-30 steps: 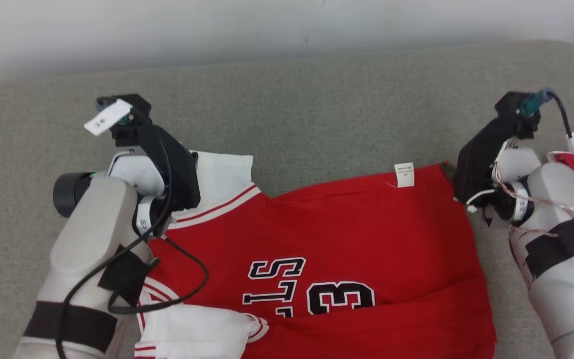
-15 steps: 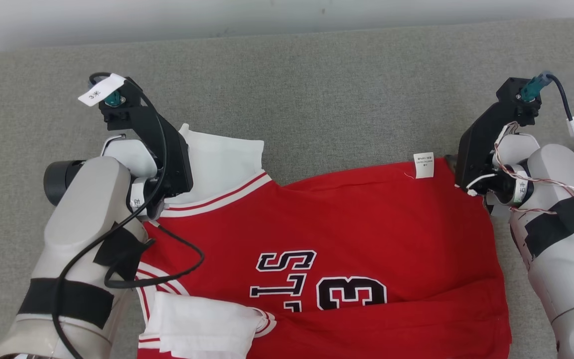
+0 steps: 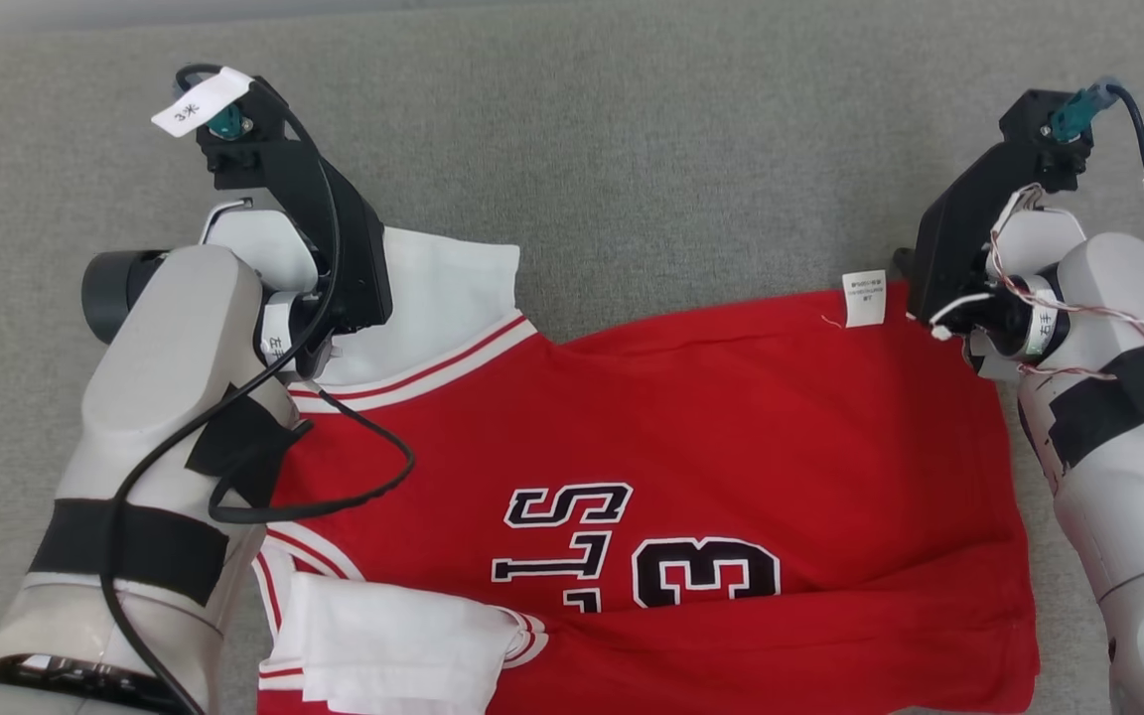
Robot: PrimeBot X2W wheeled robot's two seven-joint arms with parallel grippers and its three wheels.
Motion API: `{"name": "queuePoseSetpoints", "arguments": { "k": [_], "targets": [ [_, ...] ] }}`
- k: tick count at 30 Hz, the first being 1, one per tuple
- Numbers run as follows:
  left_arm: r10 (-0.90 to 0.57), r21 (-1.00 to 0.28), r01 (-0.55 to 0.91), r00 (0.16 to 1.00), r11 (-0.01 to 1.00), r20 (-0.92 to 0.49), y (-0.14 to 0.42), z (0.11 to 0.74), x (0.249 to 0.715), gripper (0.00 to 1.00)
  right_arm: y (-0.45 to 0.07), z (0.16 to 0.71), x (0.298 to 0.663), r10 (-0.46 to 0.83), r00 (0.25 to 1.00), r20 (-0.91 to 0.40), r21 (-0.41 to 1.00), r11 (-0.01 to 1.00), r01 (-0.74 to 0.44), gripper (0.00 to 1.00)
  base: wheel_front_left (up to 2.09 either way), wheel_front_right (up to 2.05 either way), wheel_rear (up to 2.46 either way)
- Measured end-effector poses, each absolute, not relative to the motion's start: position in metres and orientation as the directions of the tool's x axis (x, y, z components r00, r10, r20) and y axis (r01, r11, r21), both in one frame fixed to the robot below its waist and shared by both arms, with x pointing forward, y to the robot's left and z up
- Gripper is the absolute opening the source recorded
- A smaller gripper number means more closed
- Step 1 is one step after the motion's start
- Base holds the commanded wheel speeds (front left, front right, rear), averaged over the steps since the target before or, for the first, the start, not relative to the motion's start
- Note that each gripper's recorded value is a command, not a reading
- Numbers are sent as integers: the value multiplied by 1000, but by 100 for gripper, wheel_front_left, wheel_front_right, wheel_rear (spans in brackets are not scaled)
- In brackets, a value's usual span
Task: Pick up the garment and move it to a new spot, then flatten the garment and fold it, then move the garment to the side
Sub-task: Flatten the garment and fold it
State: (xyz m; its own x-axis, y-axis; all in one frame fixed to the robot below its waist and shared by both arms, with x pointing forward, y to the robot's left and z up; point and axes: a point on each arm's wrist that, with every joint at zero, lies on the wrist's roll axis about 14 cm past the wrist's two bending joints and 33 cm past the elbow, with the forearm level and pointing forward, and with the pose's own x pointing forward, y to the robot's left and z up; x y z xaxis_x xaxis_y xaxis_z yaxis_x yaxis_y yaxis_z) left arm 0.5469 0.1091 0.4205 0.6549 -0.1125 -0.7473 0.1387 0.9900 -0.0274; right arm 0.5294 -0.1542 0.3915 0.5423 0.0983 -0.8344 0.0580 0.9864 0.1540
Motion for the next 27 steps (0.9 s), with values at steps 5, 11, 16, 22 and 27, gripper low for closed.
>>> {"name": "queuePoseSetpoints", "arguments": {
  "k": [5,11,16,22,27],
  "targets": [
    [-110,-24,146,621,989,-776,110,403,549,100,-152,381,538,100,528,-843,154,986,59,73,0,0,0],
    [-93,-12,133,624,991,-776,117,403,552,100,-149,382,538,98,524,-846,148,988,54,73,0,0,0],
    [-96,-2,149,626,989,-774,114,404,557,87,-150,380,532,98,510,-855,146,988,55,76,0,0,0],
    [-98,3,162,612,987,-785,110,395,556,23,-152,375,529,98,496,-863,147,987,60,78,0,0,0],
    [-90,28,182,606,983,-790,110,389,554,0,-152,370,525,102,479,-872,148,987,59,80,0,0,0]
  ]
}}
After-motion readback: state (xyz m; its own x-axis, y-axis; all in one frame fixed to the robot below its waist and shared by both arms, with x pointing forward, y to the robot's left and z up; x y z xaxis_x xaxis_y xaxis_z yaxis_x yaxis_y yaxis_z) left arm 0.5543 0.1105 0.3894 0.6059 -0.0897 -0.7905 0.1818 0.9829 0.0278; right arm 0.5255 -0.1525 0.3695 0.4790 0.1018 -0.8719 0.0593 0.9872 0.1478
